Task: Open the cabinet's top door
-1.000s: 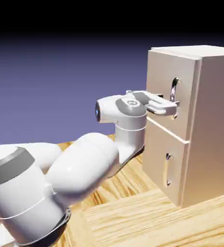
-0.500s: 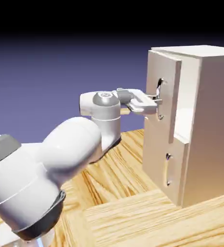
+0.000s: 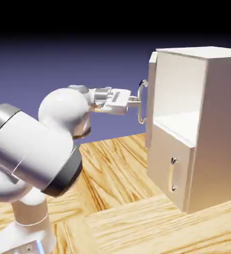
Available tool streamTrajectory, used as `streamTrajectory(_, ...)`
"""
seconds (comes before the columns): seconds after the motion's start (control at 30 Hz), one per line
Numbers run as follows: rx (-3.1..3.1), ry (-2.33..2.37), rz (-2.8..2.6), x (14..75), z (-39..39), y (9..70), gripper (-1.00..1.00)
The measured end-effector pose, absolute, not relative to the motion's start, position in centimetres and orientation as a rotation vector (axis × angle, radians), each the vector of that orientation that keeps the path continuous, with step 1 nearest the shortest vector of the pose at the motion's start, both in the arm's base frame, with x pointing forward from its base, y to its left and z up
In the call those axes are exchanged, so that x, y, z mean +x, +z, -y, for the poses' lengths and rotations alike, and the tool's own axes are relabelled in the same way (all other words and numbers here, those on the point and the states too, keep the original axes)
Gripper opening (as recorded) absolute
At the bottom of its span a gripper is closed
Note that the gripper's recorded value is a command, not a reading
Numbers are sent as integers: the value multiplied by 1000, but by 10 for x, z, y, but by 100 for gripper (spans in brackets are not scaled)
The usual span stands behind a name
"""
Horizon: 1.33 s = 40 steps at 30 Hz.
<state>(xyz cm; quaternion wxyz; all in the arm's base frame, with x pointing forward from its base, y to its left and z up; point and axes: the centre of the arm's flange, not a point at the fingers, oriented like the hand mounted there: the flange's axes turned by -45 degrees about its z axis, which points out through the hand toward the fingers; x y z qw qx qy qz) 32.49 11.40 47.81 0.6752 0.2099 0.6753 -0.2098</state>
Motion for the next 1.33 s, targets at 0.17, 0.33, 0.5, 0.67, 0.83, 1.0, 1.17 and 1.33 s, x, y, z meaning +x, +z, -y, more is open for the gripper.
streamTrajectory(0.17,575,-575,-1493,311,-149,478,-100)
streamTrajectory(0.33,676,-676,-1463,302,-186,478,-100)
streamTrajectory(0.5,770,-770,-1430,298,-220,478,-100)
streamTrajectory(0.67,858,-858,-1395,299,-253,478,-100)
streamTrajectory(0.83,939,-939,-1359,302,-283,478,-100)
streamTrajectory(1.0,1011,-1011,-1323,307,-314,478,-100)
streamTrajectory(1.17,1093,-1093,-1279,318,-339,478,-100)
streamTrajectory(1.33,1163,-1162,-1239,329,-363,478,100)
